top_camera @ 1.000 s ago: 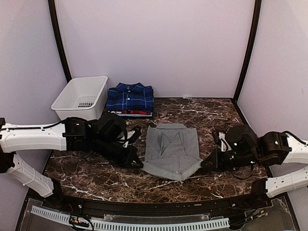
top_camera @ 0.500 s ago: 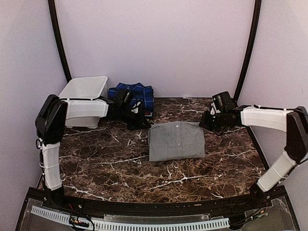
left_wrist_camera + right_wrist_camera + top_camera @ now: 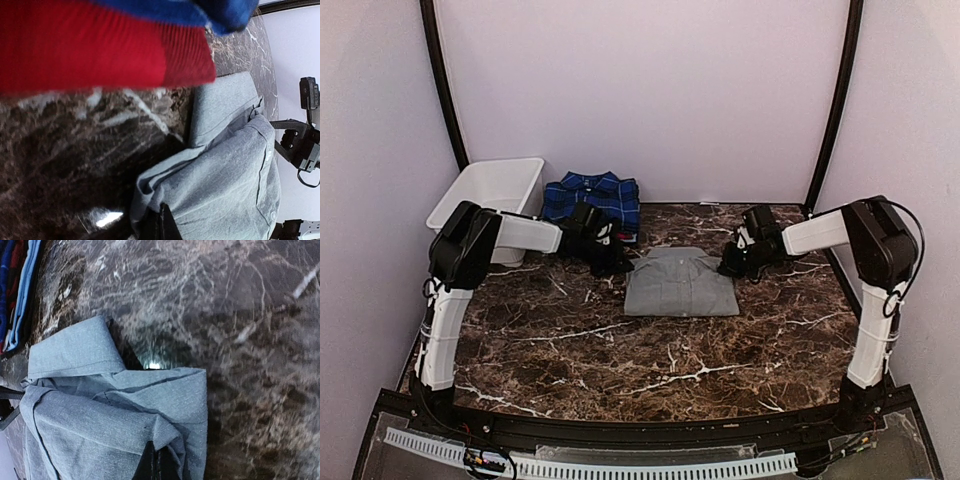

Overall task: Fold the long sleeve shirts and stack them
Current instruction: Fold the 2/3-rectangle-folded shirt at the center of the board.

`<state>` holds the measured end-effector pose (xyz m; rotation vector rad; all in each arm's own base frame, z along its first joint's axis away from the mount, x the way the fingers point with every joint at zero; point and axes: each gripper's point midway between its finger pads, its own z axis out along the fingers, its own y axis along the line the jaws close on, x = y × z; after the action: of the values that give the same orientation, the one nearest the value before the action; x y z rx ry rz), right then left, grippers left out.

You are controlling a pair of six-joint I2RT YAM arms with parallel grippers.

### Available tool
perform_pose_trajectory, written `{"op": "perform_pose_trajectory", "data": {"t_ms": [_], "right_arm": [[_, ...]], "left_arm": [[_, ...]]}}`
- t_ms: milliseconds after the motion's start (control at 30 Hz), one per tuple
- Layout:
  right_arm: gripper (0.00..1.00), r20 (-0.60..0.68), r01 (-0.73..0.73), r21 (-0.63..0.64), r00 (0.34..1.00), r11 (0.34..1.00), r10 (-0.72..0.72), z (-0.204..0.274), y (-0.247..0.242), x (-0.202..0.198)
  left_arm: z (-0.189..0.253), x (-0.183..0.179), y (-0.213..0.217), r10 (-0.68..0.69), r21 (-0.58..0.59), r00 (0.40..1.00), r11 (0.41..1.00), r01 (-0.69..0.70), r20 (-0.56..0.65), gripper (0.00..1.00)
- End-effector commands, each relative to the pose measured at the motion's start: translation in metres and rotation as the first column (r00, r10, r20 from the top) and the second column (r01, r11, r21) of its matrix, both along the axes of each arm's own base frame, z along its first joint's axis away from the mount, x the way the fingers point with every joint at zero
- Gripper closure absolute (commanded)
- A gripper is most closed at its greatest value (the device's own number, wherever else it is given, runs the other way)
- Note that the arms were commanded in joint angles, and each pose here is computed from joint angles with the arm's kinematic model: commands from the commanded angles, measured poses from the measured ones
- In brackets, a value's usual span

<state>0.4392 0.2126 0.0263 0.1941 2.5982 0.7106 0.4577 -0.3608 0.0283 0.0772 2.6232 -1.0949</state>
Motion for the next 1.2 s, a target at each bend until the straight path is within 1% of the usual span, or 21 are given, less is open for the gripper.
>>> {"op": "perform_pose_trajectory", "data": {"t_ms": [0,33,67,100,200,300,433,633,833,1000,1167], "right_arm": [[1.0,-0.023,-0.077,-0.017,0.997,0.997,0.077,0.0,0.016,-0.049],[1.0,-0.028,-0.091,-0.027,0.996,0.996,0.09,0.0,0.018,-0.063],[1.0,-0.034,-0.102,-0.034,0.994,0.994,0.101,-0.001,0.021,-0.076],[1.0,-0.025,-0.112,-0.033,0.994,0.993,0.111,0.006,0.023,-0.089],[1.0,-0.016,-0.112,-0.025,0.994,0.993,0.111,0.017,0.021,-0.122],[1.0,0.021,-0.099,-0.028,0.995,0.995,0.1,0.039,0.013,-0.134],[1.0,0.082,-0.102,-0.033,0.991,0.994,0.105,0.072,0.01,-0.134],[1.0,0.132,-0.115,-0.026,0.984,0.993,0.117,0.1,0.013,-0.13],[1.0,0.176,-0.127,-0.012,0.976,0.992,0.127,0.127,0.019,-0.125],[1.0,0.173,-0.154,0.001,0.973,0.988,0.151,0.128,0.029,-0.122],[1.0,0.175,-0.177,0.009,0.969,0.984,0.173,0.131,0.042,-0.118]], "left_arm": [[-0.005,-0.051,0.006,-0.003,0.025,0.998,1.0,0.004,-0.058,1.0],[0.011,-0.058,0.005,-0.006,0.009,0.999,1.0,0.006,-0.037,1.0],[0.012,-0.075,0.014,0.002,0.012,0.999,1.0,-0.002,-0.053,1.0],[0.016,-0.085,0.013,-0.003,0.007,0.999,1.0,0.003,-0.044,1.0],[0.03,-0.12,0.028,-0.004,0.013,1.0,1.0,0.004,-0.029,1.0],[0.04,-0.135,0.038,-0.003,0.016,1.0,1.0,0.003,-0.009,1.0],[0.055,-0.141,0.045,-0.018,0.04,1.0,0.999,0.017,0.02,1.0],[0.079,-0.137,0.042,-0.019,0.01,0.998,1.0,0.018,0.065,1.0],[0.086,-0.122,0.041,-0.009,0.0,0.996,1.0,0.009,0.086,1.0],[0.066,-0.095,0.034,-0.016,-0.004,0.998,1.0,0.016,0.064,1.0],[0.027,-0.068,0.02,-0.02,0.032,1.0,0.999,0.02,0.021,1.0]]}}
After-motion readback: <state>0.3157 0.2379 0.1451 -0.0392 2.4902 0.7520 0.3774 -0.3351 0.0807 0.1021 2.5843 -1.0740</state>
